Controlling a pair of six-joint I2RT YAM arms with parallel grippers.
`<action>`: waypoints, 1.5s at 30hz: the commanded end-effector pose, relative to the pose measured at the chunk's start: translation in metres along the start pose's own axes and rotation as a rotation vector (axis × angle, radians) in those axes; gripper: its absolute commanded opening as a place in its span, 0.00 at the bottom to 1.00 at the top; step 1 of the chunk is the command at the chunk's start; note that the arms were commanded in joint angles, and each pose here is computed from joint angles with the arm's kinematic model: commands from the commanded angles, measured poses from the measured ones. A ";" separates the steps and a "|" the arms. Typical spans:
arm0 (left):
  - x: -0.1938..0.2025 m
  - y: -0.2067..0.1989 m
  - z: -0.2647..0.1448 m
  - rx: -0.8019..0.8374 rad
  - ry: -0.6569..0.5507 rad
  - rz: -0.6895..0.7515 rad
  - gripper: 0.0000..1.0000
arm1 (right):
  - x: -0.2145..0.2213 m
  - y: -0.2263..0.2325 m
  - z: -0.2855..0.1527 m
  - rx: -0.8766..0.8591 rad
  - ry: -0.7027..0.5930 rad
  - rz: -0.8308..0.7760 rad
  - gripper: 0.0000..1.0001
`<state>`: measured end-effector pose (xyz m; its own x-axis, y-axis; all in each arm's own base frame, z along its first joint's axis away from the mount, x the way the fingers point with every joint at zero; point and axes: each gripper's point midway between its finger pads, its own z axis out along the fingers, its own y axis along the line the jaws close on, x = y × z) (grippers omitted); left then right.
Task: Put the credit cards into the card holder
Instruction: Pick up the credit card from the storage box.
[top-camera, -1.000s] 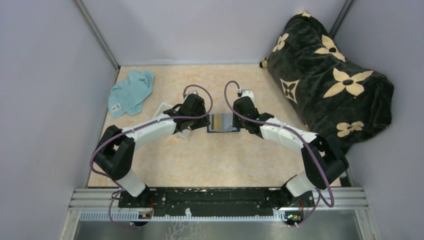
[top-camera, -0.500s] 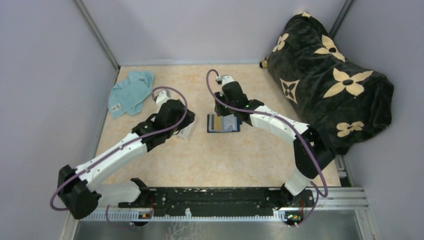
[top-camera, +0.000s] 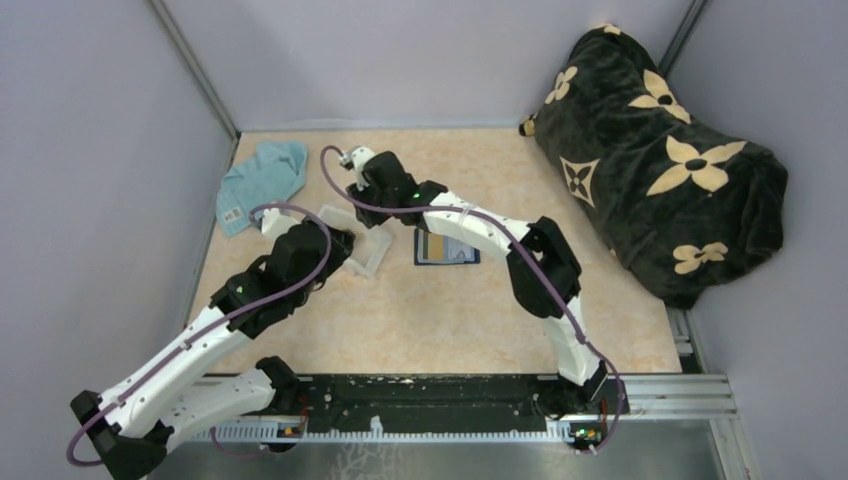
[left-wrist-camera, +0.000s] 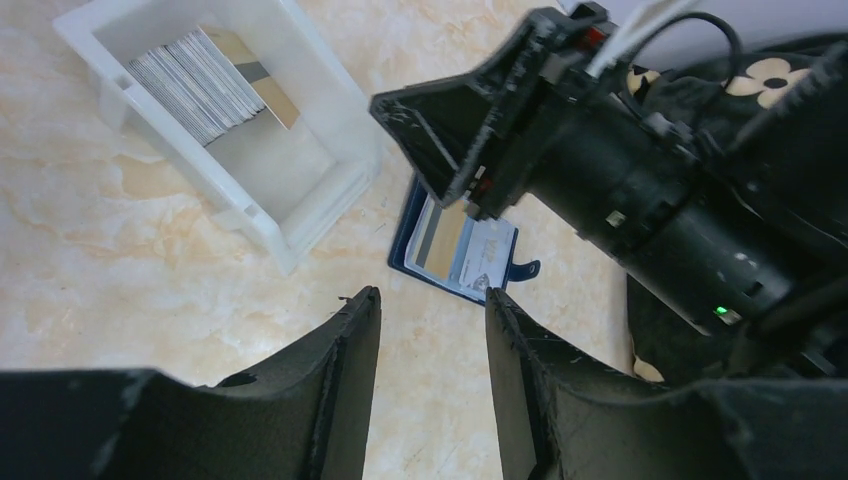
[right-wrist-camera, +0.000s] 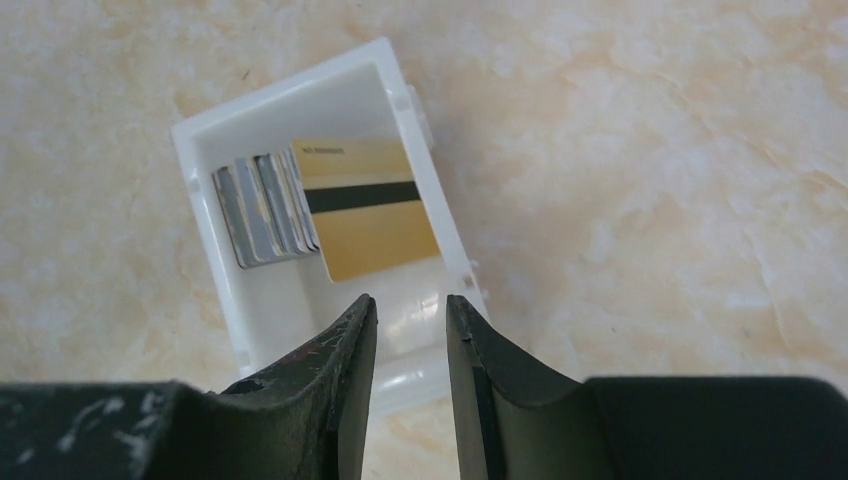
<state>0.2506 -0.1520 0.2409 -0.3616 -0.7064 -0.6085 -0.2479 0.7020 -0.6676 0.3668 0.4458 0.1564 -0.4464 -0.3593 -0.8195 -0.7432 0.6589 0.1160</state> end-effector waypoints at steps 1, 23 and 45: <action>-0.006 0.010 -0.008 -0.022 -0.020 -0.014 0.50 | -0.017 0.034 0.016 -0.078 -0.002 -0.104 0.33; -0.019 0.000 -0.026 0.068 -0.029 -0.038 0.49 | 0.013 0.053 0.054 -0.068 0.089 -0.196 0.33; -0.015 -0.002 -0.025 0.092 -0.021 -0.032 0.50 | 0.010 0.036 0.072 0.019 0.089 -0.266 0.19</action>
<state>0.2343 -0.1373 0.2618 -0.3302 -0.7377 -0.5889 -0.1952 0.6637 -0.7221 0.3587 0.5029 0.0868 -0.3452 -0.6025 -0.7196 -0.8440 0.5347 -0.0428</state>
